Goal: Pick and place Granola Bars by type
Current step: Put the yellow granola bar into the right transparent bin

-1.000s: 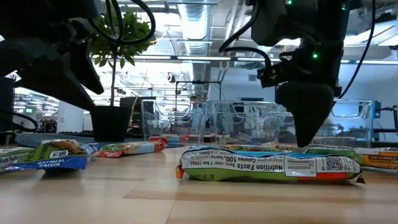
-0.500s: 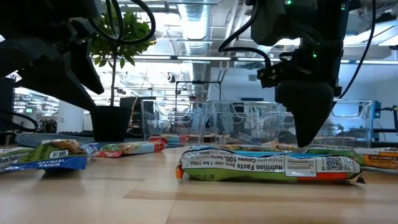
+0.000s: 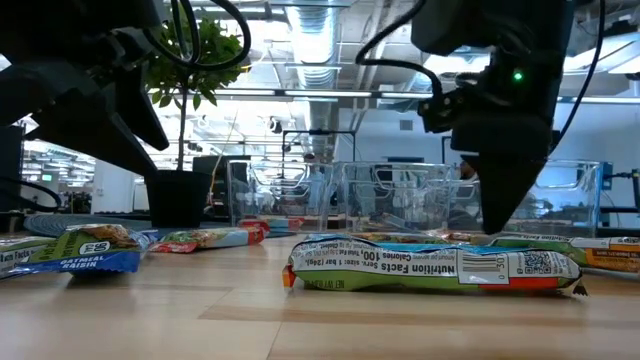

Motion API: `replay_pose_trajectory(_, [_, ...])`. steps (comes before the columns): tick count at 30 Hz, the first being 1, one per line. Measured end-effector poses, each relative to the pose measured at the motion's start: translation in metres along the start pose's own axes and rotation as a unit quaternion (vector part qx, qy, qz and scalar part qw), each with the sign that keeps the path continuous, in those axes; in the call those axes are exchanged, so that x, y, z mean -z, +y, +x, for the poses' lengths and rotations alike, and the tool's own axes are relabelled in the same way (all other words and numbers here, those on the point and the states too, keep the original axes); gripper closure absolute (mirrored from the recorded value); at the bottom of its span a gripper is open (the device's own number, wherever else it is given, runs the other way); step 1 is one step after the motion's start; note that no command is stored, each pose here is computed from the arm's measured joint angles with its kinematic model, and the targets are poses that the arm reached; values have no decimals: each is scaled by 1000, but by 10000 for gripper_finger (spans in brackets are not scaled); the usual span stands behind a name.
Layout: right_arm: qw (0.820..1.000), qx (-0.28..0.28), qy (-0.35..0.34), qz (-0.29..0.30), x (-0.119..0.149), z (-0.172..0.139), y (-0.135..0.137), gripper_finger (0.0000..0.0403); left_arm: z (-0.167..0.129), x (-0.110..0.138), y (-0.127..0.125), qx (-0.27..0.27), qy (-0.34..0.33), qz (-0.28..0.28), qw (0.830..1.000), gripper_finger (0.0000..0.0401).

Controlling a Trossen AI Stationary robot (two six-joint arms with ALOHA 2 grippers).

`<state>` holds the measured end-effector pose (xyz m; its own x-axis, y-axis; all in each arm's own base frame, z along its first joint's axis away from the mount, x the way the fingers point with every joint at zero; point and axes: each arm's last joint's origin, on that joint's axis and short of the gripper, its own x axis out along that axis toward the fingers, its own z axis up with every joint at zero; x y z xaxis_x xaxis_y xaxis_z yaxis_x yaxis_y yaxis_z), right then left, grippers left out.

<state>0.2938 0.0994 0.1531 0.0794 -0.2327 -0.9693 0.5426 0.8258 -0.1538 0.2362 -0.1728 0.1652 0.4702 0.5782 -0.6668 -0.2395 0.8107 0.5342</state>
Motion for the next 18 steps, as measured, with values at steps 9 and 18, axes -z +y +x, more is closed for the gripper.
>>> replay_pose_trajectory(9, [999,-28,34,20,9,19,-5,154,0,0,-1,7,6,-7,1000,163])
replay_pose_trajectory(18, [999,-30,31,4,13,20,-3,200,0,0,-1,7,6,-6,1000,163])
